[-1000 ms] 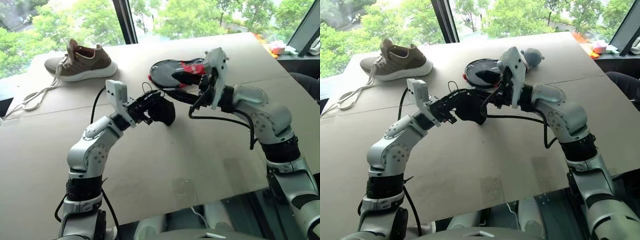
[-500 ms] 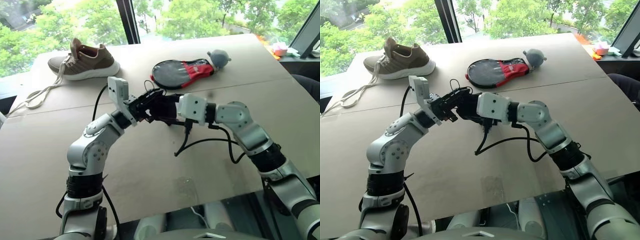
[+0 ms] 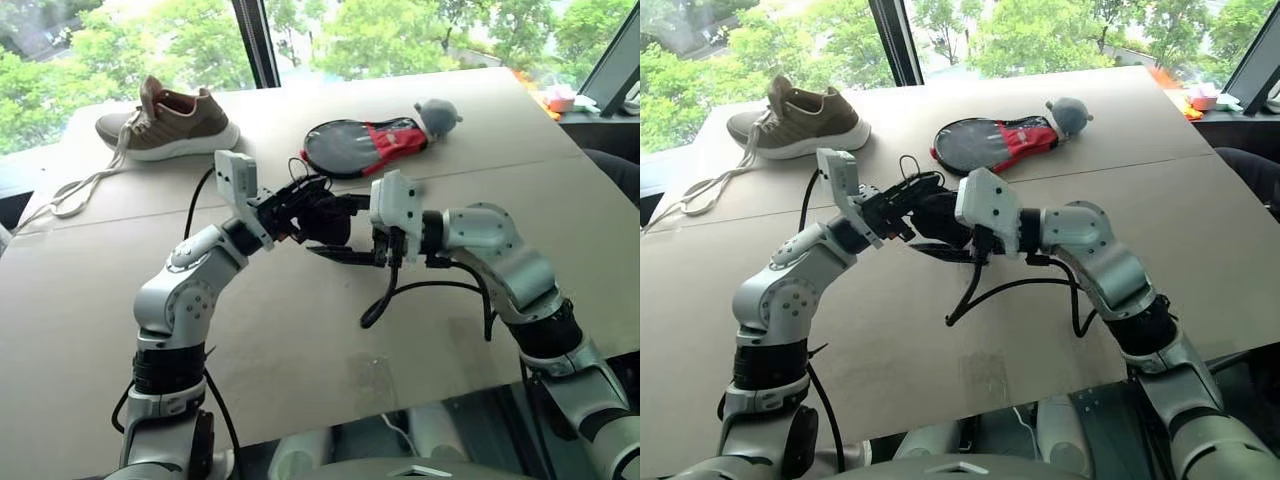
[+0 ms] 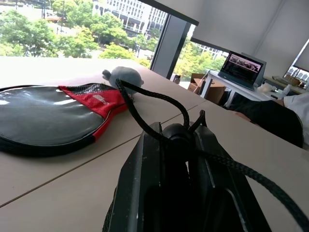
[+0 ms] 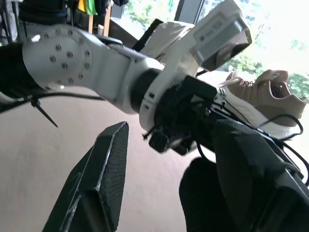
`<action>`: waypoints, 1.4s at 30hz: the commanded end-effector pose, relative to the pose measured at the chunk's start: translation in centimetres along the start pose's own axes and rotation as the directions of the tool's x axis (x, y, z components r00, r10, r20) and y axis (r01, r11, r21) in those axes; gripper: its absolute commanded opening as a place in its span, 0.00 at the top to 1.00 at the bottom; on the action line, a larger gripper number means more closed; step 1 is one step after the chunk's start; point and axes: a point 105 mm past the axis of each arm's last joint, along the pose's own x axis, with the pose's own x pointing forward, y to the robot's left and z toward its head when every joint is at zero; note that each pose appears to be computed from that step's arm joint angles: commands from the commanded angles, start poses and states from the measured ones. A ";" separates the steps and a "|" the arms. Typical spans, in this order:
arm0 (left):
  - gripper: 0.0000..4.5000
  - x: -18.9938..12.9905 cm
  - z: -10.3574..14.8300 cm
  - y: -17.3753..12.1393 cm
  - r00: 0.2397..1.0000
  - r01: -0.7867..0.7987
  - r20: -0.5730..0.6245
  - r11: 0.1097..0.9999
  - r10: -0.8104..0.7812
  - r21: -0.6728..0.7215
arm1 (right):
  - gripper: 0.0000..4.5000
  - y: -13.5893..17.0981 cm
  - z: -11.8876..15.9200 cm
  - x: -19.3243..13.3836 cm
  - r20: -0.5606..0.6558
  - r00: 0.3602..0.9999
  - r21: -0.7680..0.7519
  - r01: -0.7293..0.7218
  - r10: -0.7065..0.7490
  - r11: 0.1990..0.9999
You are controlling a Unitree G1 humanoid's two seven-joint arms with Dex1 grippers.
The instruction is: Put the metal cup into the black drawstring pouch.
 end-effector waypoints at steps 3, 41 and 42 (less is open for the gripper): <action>0.97 1.3 1.8 0.3 0.998 -0.059 0.028 0.986 0.055 0.157 | 0.39 -2.3 -0.1 0.9 -0.116 0.983 -0.176 0.123 -0.145 0.977; 0.97 2.9 2.1 1.1 0.985 -0.157 -0.004 0.918 0.170 0.365 | 0.99 -4.4 2.4 -0.7 0.022 0.957 0.294 0.270 -0.289 0.917; 0.97 2.8 2.0 1.2 0.985 -0.160 -0.004 0.918 0.173 0.362 | 0.99 -4.9 2.7 -1.2 0.041 0.948 0.323 0.286 -0.316 0.902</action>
